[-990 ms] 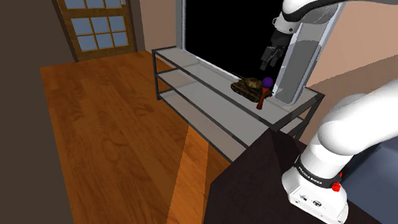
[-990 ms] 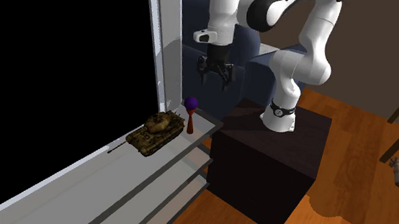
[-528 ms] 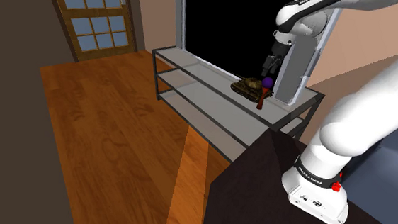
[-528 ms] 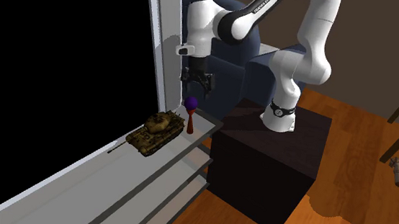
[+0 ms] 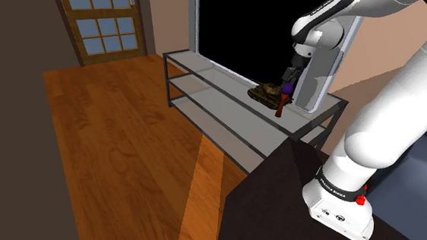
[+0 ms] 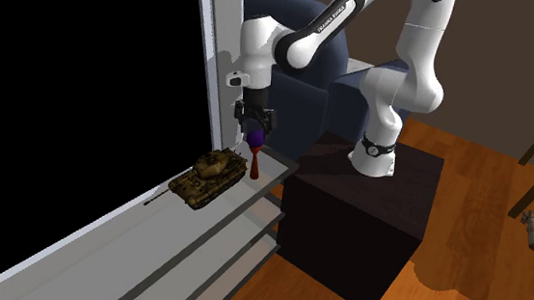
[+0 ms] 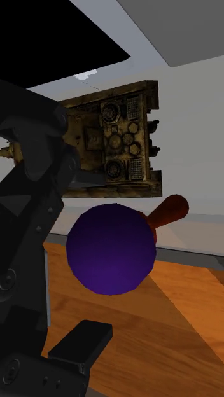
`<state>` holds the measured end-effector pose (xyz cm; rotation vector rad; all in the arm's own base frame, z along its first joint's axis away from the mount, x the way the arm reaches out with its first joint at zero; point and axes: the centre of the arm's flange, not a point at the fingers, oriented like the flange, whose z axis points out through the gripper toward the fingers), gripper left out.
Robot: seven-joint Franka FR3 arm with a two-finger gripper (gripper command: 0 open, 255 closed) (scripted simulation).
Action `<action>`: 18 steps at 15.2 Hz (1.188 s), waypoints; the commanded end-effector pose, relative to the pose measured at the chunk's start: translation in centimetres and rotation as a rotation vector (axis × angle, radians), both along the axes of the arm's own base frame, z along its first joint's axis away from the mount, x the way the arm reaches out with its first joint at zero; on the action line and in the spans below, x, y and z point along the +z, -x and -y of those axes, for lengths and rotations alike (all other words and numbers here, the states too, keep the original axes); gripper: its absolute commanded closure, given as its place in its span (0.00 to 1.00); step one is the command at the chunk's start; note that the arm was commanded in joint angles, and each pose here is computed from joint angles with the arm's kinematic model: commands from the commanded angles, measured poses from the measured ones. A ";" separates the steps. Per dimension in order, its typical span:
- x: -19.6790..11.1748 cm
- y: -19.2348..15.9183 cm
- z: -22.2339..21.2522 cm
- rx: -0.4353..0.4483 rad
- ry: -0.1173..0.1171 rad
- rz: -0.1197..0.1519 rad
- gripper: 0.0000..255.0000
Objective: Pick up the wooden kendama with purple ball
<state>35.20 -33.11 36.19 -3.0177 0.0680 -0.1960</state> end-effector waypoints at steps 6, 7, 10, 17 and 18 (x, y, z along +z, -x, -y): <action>-1.5 0.0 0.0 0.000 0.000 0.000 1.00; -1.5 0.0 0.0 0.000 0.000 0.000 1.00; -1.5 -0.1 0.0 0.000 0.000 0.000 1.00; 0.7 0.0 0.0 0.000 0.000 0.000 1.00; 1.2 0.0 0.0 0.000 0.000 0.000 1.00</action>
